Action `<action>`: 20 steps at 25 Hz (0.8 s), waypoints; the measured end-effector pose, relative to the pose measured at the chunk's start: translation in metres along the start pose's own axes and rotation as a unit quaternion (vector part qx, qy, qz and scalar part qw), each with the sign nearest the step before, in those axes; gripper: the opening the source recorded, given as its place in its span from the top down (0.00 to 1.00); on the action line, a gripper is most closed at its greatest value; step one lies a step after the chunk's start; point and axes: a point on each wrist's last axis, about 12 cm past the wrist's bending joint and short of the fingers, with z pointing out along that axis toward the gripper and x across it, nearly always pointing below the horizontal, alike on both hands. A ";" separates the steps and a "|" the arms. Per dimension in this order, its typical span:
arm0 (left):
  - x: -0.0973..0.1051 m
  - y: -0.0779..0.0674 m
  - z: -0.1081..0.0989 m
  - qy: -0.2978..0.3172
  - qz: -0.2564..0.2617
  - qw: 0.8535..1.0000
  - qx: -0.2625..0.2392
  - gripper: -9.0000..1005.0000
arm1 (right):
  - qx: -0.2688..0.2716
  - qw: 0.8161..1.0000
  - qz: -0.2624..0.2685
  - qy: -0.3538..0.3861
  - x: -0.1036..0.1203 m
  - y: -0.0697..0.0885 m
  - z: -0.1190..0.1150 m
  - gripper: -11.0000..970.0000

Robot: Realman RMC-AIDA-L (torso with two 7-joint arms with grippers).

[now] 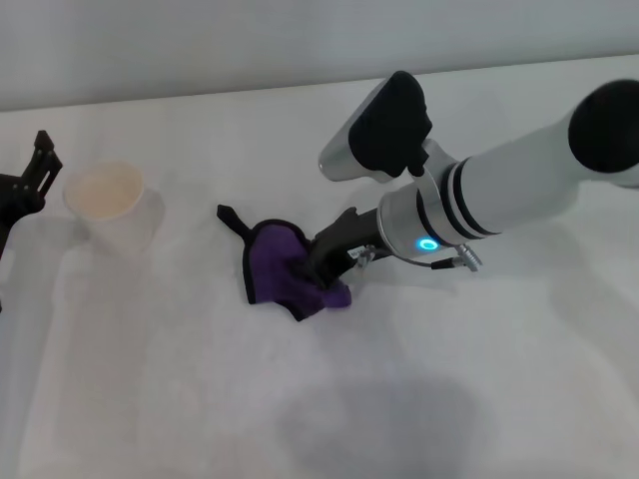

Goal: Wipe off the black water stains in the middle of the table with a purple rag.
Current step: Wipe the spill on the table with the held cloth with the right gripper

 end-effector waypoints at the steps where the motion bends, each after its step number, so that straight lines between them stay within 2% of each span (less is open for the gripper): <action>1: 0.000 0.000 0.000 0.000 0.000 1.000 0.000 0.11 | 0.006 1.000 -0.002 -0.005 0.001 -0.001 0.000 0.86; 4: 0.000 0.000 0.000 0.000 0.000 1.000 0.000 0.11 | 0.030 0.999 -0.001 -0.016 0.003 -0.007 0.001 0.86; 10: 0.000 0.000 0.000 0.001 0.000 1.000 0.000 0.11 | 0.099 0.993 0.046 -0.043 0.013 -0.040 -0.006 0.86; 12: 0.000 0.000 0.000 0.001 -0.001 1.000 0.000 0.11 | 0.104 0.992 0.055 -0.044 0.014 -0.045 -0.008 0.86; 16: -0.001 0.000 0.001 -0.003 -0.001 1.000 0.001 0.11 | 0.080 0.995 0.042 -0.035 0.010 -0.037 -0.005 0.86; 20: -0.003 -0.002 0.005 -0.003 -0.001 1.000 0.004 0.11 | 0.023 0.999 0.023 -0.023 0.004 -0.010 0.005 0.86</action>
